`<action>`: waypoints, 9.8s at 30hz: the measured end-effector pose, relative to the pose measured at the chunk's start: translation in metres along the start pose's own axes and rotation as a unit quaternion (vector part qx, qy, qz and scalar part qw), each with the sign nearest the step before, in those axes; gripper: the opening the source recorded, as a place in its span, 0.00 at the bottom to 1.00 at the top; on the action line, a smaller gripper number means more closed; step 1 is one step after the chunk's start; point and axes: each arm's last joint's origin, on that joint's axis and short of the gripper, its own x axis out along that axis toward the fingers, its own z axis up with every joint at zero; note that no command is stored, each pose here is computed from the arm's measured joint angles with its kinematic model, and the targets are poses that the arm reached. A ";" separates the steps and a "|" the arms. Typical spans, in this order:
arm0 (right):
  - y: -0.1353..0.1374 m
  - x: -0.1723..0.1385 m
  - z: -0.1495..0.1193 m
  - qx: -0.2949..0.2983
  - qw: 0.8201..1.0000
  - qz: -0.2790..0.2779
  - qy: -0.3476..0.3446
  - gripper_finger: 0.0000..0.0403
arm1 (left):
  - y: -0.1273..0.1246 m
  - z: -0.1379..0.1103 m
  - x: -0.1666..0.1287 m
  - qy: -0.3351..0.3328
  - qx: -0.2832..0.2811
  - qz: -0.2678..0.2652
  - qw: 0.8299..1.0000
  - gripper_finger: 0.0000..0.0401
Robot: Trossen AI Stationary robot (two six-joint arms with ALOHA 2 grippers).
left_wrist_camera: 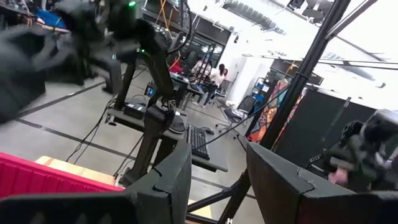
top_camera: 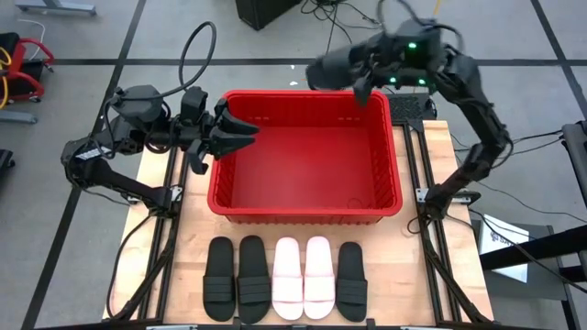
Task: Pick and place slides into bin
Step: Put the black slipper into the red bin
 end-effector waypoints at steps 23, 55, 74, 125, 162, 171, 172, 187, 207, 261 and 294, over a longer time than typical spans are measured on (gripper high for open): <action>-0.028 0.163 -0.095 0.057 0.874 0.349 0.333 0.01 | 0.002 0.001 0.000 0.007 -0.003 -0.015 1.000 0.38; 0.030 0.270 -0.222 0.034 0.786 0.405 0.466 0.01 | 0.001 -0.003 -0.001 0.031 -0.018 -0.032 0.999 0.38; 0.051 0.282 -0.263 -0.012 0.784 0.398 0.475 0.01 | 0.001 -0.002 -0.001 0.031 -0.015 -0.032 0.999 0.38; 0.034 0.256 -0.226 -0.034 0.836 0.342 0.427 0.43 | 0.004 -0.008 -0.001 0.059 -0.021 -0.019 0.998 0.38; 0.026 0.046 -0.049 -0.013 0.974 0.225 -0.010 0.42 | 0.004 -0.008 -0.001 0.059 -0.022 -0.019 0.998 0.38; 0.062 -0.007 -0.027 -0.018 0.945 0.299 -0.132 0.41 | 0.004 -0.008 -0.001 0.059 -0.023 -0.019 0.998 0.38; 0.067 -0.013 -0.025 -0.021 0.940 0.310 -0.143 0.41 | 0.004 -0.008 -0.001 0.059 -0.023 -0.019 0.998 0.38; 0.139 -0.078 -0.025 -0.040 0.874 0.410 -0.257 0.41 | 0.004 -0.008 -0.001 0.061 -0.034 -0.019 0.997 0.38; 0.226 -0.119 -0.082 -0.004 0.943 0.285 -0.174 0.41 | 0.002 -0.009 -0.001 0.079 -0.034 -0.054 0.995 0.38; 0.212 -0.033 -0.392 0.092 0.892 0.285 0.339 0.41 | -0.029 -0.051 0.041 0.133 -0.080 -0.075 0.985 0.38; 0.204 -0.011 -0.442 0.133 0.875 0.312 0.346 0.41 | -0.029 -0.051 0.041 0.131 -0.068 -0.068 0.987 0.38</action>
